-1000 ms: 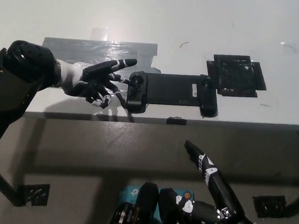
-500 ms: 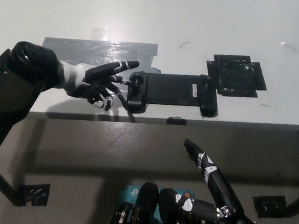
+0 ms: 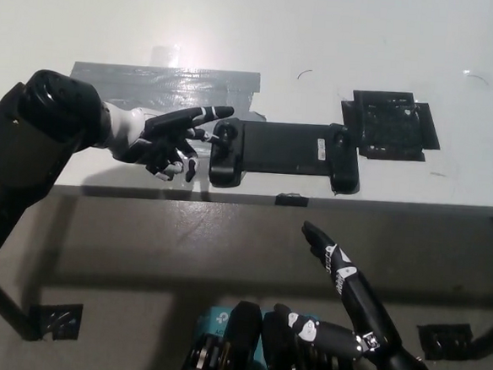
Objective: A controller is being placed at the center of the desk near the left hand and the robot uses its left hand's index finger to press a button at the left area of the controller
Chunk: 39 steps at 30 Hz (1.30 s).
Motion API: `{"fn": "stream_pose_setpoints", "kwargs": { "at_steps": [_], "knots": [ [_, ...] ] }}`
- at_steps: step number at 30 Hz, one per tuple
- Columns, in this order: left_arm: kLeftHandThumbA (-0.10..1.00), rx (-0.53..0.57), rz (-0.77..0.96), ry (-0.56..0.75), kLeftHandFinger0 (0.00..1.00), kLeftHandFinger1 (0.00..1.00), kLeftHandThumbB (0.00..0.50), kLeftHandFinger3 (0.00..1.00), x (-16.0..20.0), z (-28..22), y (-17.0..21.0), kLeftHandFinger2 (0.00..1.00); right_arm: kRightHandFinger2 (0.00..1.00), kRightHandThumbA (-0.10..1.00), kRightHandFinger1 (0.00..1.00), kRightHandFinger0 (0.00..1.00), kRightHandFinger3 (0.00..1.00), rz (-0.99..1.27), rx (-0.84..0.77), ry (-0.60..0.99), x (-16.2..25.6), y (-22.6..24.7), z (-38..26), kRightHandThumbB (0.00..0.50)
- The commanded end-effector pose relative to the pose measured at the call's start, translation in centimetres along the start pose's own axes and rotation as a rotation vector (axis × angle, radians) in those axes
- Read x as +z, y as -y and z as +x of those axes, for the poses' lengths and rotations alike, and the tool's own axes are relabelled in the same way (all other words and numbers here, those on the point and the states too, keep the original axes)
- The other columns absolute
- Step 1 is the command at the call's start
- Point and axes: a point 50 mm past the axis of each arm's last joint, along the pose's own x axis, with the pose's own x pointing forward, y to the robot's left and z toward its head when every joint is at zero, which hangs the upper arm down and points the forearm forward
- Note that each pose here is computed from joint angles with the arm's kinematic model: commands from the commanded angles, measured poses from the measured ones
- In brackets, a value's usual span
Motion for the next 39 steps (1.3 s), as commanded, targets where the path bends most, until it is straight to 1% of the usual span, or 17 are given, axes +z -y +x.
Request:
{"fn": "stream_pose_setpoints", "kwargs": {
  "at_steps": [1,3,5,8,12,14,18,20,22,24,26,29,31,32,34,36,39],
  "knots": [
    [1.0,-0.021,0.02,-0.097,0.0,0.17,0.463,1.0,-1.8,0.5,0.7,0.52,1.0,0.75,1.0,1.0,1.0,0.002,0.003,0.064,1.5,0.1,0.7,0.222],
    [1.0,-0.028,0.018,-0.117,0.03,0.24,0.483,1.0,-2.3,0.8,0.9,0.61,1.0,0.75,1.0,1.0,1.0,-0.002,0.005,0.066,1.5,0.2,0.9,0.225],
    [1.0,-0.033,0.035,-0.137,0.08,0.27,0.481,1.0,-2.8,1.0,1.3,0.59,1.0,0.75,1.0,1.0,1.0,-0.002,0.006,0.066,1.6,0.2,0.9,0.228],
    [1.0,-0.076,0.026,-0.179,0.0,0.24,0.484,1.0,-4.3,1.9,2.4,0.55,1.0,0.76,1.0,1.0,1.0,-0.003,0.005,0.066,1.4,0.2,0.9,0.231],
    [1.0,-0.101,0.043,-0.244,0.0,0.18,0.5,1.0,-5.9,2.7,3.5,0.51,1.0,0.76,1.0,1.0,1.0,-0.004,0.008,0.066,1.4,0.2,0.9,0.225],
    [1.0,-0.128,0.073,-0.269,0.0,0.16,0.476,1.0,-6.4,2.8,4.2,0.53,1.0,0.76,1.0,1.0,1.0,0.0,0.007,0.059,1.4,0.2,0.8,0.228],
    [1.0,-0.133,0.077,-0.284,0.0,0.05,0.5,1.0,-6.9,3.1,4.5,0.43,1.0,0.75,1.0,1.0,1.0,0.007,0.005,0.059,1.3,0.1,0.8,0.225],
    [1.0,-0.133,0.065,-0.277,0.0,0.04,0.5,1.0,-6.9,3.1,4.5,0.44,1.0,0.75,1.0,1.0,1.0,0.009,0.004,0.058,1.3,0.1,0.8,0.224],
    [1.0,-0.126,0.051,-0.25,0.0,0.08,0.5,1.0,-6.7,2.9,4.3,0.47,1.0,0.74,1.0,1.0,1.0,0.012,0.006,0.055,1.3,0.1,0.7,0.219],
    [1.0,-0.102,0.056,-0.206,0.04,0.19,0.5,1.0,-5.9,2.3,3.9,0.54,1.0,0.74,1.0,1.0,1.0,0.009,0.008,0.055,1.3,0.1,0.8,0.22],
    [1.0,-0.109,0.053,-0.166,0.0,0.22,0.5,1.0,-4.9,1.6,3.4,0.52,1.0,0.74,1.0,1.0,1.0,0.004,0.007,0.054,1.4,0.1,0.8,0.221],
    [1.0,-0.111,0.034,-0.075,0.01,0.19,0.485,1.0,-2.8,0.0,2.0,0.45,1.0,0.74,1.0,1.0,1.0,0.002,0.008,0.055,1.3,0.2,0.8,0.222],
    [1.0,-0.096,0.038,-0.017,0.04,0.26,0.492,1.0,-1.6,-1.1,1.4,0.5,1.0,0.74,1.0,1.0,1.0,-0.004,0.01,0.053,1.3,0.2,0.8,0.222],
    [1.0,-0.091,0.025,0.034,0.04,0.27,0.475,1.0,-0.8,-1.9,0.9,0.51,1.0,0.74,1.0,1.0,1.0,-0.001,0.01,0.053,1.2,0.2,0.7,0.221],
    [1.0,-0.08,0.018,0.093,0.02,0.25,0.469,1.0,0.2,-3.0,0.2,0.49,1.0,0.74,1.0,1.0,1.0,0.001,0.01,0.054,1.2,0.2,0.7,0.222],
    [1.0,-0.069,-0.014,0.172,0.0,0.18,0.438,1.0,1.2,-4.1,-0.5,0.42,1.0,0.74,1.0,1.0,1.0,0.001,0.011,0.054,1.1,0.2,0.7,0.226],
    [1.0,-0.017,-0.027,0.354,0.0,0.18,0.447,1.0,3.2,-6.4,-0.6,0.5,1.0,0.74,1.0,1.0,1.0,0.007,0.012,0.048,1.1,0.2,0.7,0.232]
  ]
}}
